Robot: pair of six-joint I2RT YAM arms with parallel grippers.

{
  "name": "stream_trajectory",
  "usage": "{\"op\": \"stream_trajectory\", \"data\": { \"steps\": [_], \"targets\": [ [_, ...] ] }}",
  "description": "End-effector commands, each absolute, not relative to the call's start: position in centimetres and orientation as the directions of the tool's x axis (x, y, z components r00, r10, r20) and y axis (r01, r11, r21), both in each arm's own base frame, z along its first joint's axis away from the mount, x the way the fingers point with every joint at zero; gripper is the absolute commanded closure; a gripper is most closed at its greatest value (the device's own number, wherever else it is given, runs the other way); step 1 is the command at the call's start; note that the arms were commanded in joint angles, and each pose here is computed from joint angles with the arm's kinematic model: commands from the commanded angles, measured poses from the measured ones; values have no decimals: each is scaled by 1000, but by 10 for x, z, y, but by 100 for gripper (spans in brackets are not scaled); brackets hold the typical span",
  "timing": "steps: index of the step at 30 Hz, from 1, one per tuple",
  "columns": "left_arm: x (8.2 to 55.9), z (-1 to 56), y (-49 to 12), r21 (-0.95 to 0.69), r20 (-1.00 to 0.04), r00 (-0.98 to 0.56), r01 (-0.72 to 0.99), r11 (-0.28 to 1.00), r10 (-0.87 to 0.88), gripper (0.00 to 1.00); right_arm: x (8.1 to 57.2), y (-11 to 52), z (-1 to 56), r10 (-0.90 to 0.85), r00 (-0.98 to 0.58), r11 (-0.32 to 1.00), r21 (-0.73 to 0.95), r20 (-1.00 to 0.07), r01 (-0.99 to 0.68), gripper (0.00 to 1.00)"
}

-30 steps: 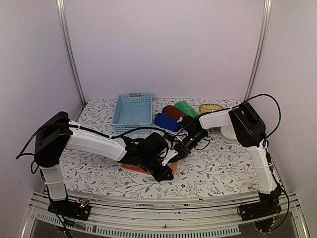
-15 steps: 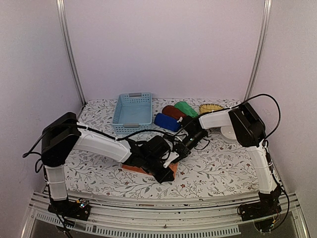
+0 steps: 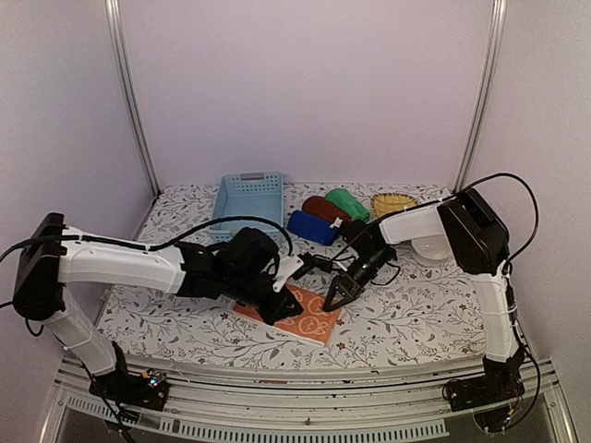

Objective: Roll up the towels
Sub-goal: Smooth out the towel at the center of the board, then rotate the towel at the center of the board.

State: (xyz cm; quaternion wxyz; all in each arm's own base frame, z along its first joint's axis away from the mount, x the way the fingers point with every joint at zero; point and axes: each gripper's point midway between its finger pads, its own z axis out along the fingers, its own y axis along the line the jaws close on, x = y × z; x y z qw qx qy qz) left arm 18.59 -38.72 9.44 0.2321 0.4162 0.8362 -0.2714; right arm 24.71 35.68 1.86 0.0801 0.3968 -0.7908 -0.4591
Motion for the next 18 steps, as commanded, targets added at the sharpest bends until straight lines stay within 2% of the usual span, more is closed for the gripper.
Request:
{"op": "stream_trajectory", "data": {
  "steps": [1,3,7,9,12,18],
  "targets": [
    [234,94,-331,-270,-625,-658,687,674,421,98,219,343,4,-758,-622,299,744,-196,-598,78],
    [251,91,-320,-320,-616,-705,632,706,352,100,206,347,7,-772,-601,266,753,-208,-602,76],
    [267,83,-327,-343,-622,-712,622,704,326,100,195,351,4,-791,-576,249,749,-208,-613,75],
    [279,65,-322,-343,-586,-747,579,740,314,100,195,352,3,-790,-578,253,751,-203,-610,75],
    [296,33,-309,-301,-516,-804,493,816,295,100,193,349,1,-791,-580,260,750,-196,-608,75],
    [318,-12,-304,-216,-483,-822,446,868,302,100,188,346,2,-795,-574,255,752,-196,-609,76]
  ]
}}
